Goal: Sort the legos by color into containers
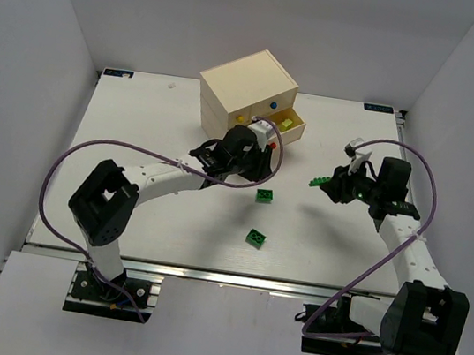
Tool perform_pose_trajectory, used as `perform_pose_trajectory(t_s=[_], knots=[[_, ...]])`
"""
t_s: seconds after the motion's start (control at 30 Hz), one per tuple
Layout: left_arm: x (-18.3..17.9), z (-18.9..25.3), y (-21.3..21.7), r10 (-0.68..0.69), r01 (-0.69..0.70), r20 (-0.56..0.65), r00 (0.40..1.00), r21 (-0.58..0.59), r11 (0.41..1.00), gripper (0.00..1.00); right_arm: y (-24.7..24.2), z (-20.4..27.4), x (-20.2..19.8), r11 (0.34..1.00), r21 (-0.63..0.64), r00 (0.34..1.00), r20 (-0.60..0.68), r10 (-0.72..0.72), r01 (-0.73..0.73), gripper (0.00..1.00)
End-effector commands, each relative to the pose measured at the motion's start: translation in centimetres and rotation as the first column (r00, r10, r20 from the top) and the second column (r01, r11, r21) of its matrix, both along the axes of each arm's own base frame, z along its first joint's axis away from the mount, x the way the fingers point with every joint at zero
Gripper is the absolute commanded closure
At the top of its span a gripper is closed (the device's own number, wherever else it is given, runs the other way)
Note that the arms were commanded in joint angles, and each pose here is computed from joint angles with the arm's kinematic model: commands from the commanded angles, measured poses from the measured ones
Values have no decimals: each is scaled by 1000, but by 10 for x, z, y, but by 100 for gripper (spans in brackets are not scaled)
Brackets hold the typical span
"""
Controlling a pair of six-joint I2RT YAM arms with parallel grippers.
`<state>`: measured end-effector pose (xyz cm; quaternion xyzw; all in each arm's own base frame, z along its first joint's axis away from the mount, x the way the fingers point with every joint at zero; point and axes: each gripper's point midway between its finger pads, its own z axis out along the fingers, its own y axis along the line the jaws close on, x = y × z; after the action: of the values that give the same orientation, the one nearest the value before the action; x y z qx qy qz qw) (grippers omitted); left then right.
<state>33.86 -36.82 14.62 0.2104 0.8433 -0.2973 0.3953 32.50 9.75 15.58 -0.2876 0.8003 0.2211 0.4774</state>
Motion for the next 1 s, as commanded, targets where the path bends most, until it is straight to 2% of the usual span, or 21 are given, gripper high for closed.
perform_pose_trajectory(t_s=[0.0,0.17,0.43,0.5,0.7,0.77,0.8,0.83,0.87,0.93,0.97], knots=[[34,16,21,213,-220,116,970,49,974,53,-1,-1,1,1000,-24,1000,23,10,-9,100],[53,10,23,279,-301,211,937,85,950,52,1,-3,-1,1000,-22,1000,17,15,-15,100],[73,9,17,312,-351,266,912,113,930,51,2,-14,-3,998,-36,999,-9,41,-42,100],[80,15,18,341,-380,296,892,85,921,50,3,-19,-5,998,-34,998,-24,53,-54,100],[80,12,14,337,-379,307,890,91,921,50,4,-27,-6,996,-41,996,-44,73,-75,100],[76,20,6,300,-333,302,905,63,941,50,5,-34,-8,995,-35,994,-65,88,-90,100],[67,29,-3,244,-262,298,923,22,965,51,7,-39,-10,994,-31,991,-86,105,-108,100],[60,21,-7,208,-224,278,938,29,974,51,7,-42,-10,993,-33,989,-96,108,-112,100],[54,44,-13,174,-172,302,937,-33,985,52,7,-45,-11,992,-34,988,-101,116,-120,100],[37,54,-18,107,-87,305,946,-79,993,52,6,-54,-12,990,-46,985,-112,128,-134,100],[23,84,-24,57,-6,334,941,-150,989,52,5,-57,-12,989,-51,985,-113,130,-136,100]])
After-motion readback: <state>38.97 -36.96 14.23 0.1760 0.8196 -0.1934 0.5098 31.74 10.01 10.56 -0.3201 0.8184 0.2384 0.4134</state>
